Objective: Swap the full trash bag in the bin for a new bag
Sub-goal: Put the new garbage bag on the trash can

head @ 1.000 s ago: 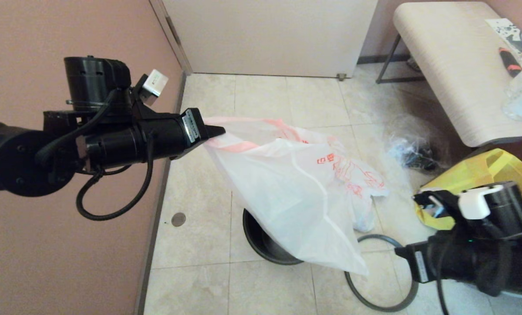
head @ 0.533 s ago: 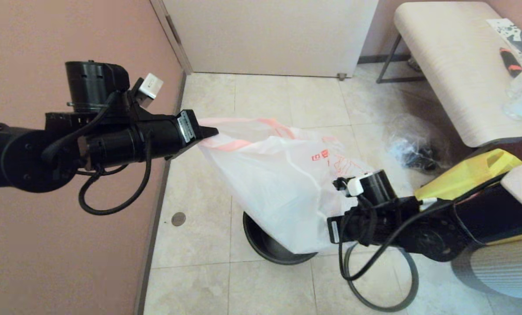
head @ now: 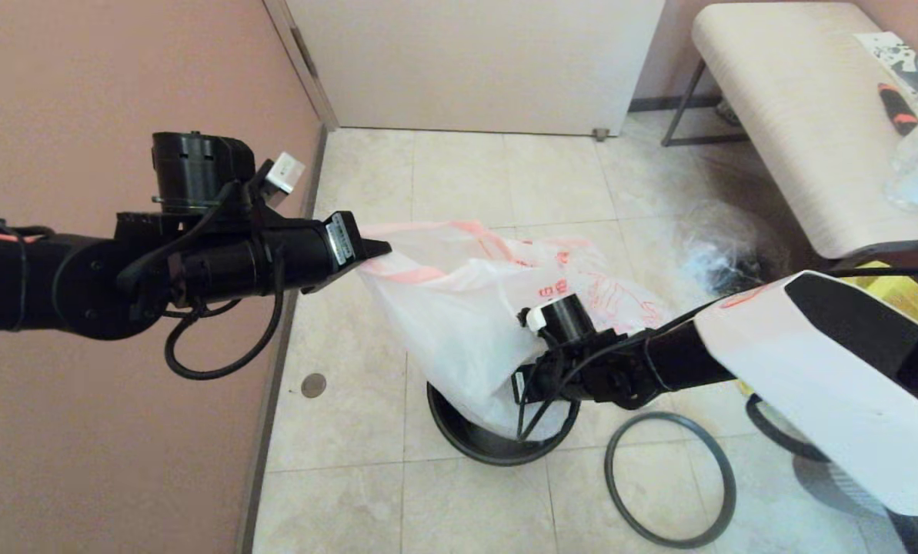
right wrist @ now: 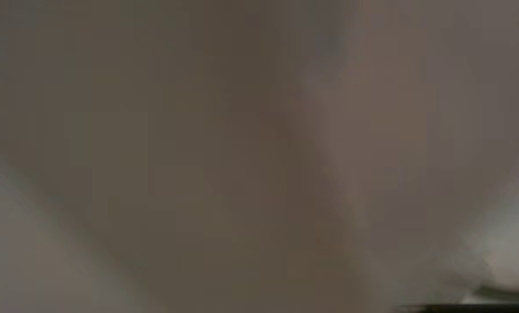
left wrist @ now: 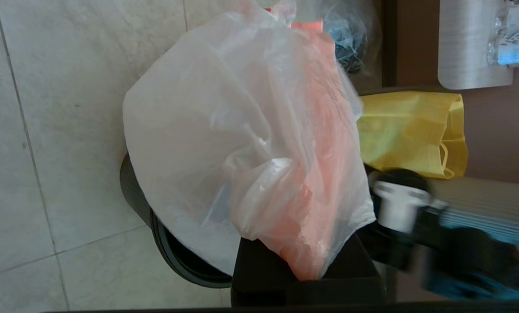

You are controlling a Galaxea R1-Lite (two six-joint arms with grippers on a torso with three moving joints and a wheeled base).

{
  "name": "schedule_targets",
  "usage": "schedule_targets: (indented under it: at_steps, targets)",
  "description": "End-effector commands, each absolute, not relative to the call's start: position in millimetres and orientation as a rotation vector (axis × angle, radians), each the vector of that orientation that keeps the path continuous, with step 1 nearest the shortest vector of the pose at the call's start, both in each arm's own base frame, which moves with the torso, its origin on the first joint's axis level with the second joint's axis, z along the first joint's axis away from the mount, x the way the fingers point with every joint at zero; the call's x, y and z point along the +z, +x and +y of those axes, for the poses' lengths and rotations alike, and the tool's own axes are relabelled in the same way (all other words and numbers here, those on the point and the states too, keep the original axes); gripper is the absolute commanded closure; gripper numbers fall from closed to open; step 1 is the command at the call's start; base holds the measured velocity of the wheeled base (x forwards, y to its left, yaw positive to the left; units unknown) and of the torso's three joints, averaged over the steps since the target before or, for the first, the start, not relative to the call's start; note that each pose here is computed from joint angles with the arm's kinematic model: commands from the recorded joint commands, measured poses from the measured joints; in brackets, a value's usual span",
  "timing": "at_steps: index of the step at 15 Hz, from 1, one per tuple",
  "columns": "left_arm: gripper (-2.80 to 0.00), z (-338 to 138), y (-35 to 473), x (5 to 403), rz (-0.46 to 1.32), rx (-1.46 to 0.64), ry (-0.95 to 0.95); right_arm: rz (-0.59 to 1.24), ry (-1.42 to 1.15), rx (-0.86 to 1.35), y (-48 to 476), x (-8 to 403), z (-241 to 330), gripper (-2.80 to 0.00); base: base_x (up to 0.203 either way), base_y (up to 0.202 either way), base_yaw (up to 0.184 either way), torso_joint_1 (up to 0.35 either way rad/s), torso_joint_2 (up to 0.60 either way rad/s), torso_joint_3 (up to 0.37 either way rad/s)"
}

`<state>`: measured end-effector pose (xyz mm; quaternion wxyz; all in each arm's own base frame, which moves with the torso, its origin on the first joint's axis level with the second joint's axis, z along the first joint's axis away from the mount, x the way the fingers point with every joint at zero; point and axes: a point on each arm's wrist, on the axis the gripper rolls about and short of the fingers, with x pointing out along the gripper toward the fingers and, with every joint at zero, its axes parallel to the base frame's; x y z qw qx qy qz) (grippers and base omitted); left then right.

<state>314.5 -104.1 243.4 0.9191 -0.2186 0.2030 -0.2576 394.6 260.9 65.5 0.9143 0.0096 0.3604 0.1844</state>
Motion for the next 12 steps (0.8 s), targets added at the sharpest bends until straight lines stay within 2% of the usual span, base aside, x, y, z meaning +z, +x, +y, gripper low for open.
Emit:
schedule_targets:
  at_steps: [1, 5, 12]
  targets:
    - [0.0, -104.1, 311.9, 246.3, 0.412, -0.542, -0.454, 0.756, 0.013, 0.378, 419.4, 30.0, 279.4, 0.0, 0.0, 0.0, 0.0, 0.0, 0.0, 0.0]
    - [0.0, -106.7, 313.2, 242.0, 0.431, -0.556, -0.452, 0.82, -0.08, 0.403, 424.5, -5.4, 304.1, 0.0, 0.0, 0.0, 0.0, 0.0, 0.0, 0.0]
    - [0.0, -125.7, 305.5, 231.3, 0.479, -0.606, -0.436, 0.853, -0.235, 0.271, 422.2, -52.2, 300.2, 0.0, 0.0, 0.0, 0.0, 0.0, 0.0, 0.0]
